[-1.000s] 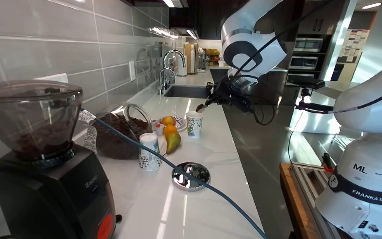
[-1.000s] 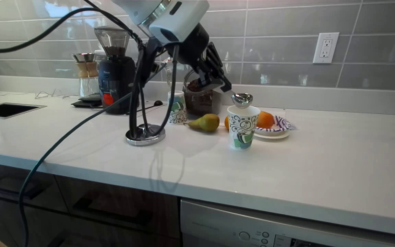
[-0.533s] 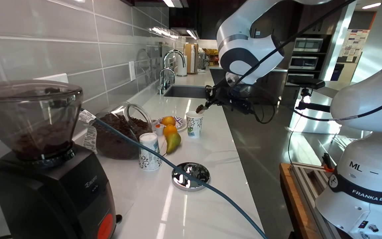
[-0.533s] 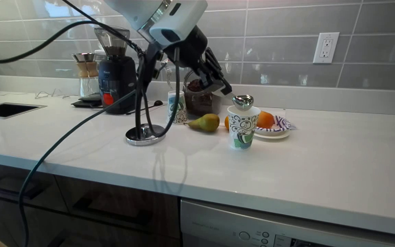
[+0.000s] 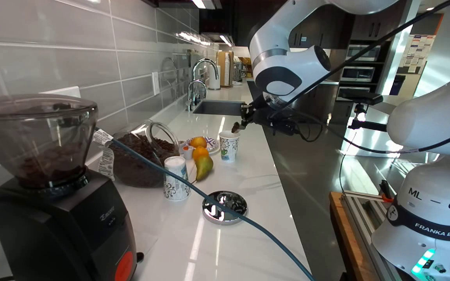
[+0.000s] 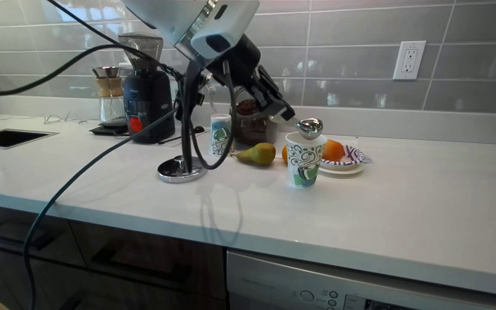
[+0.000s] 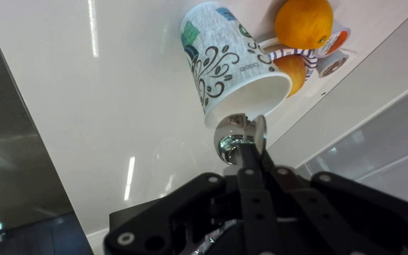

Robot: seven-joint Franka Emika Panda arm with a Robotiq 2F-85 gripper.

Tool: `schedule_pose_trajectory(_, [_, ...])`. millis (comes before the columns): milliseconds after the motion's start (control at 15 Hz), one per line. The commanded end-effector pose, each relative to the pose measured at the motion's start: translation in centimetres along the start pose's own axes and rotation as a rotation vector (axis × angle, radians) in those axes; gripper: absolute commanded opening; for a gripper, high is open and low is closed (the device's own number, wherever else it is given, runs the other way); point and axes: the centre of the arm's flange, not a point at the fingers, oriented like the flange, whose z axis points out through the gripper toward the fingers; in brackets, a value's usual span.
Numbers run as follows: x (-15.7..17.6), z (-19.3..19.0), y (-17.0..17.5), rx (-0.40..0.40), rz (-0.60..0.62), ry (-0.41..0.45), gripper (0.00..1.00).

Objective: Use the silver spoon to place some coffee beans from the container into the coffee cup.

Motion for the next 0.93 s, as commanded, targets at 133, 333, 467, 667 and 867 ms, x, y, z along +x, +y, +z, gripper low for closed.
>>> schedule_pose_trajectory(133, [0.3,1.0,-1.0,0.011,-0.132,0.069,0.01])
schedule_pose_trajectory(333, [0.9,1.1,-1.6,0.014,-0.212,0.083,0.01])
schedule_pose_trajectory(467, [1.0,1.1,-1.8,0.012,-0.248,0.083,0.01])
schedule_pose_trajectory(667, [1.2,1.1,-2.1,-0.003,-0.294,0.093,0.01])
schedule_pose_trajectory(867, [1.2,1.1,-2.0,-0.015,-0.329,0.098,0.01])
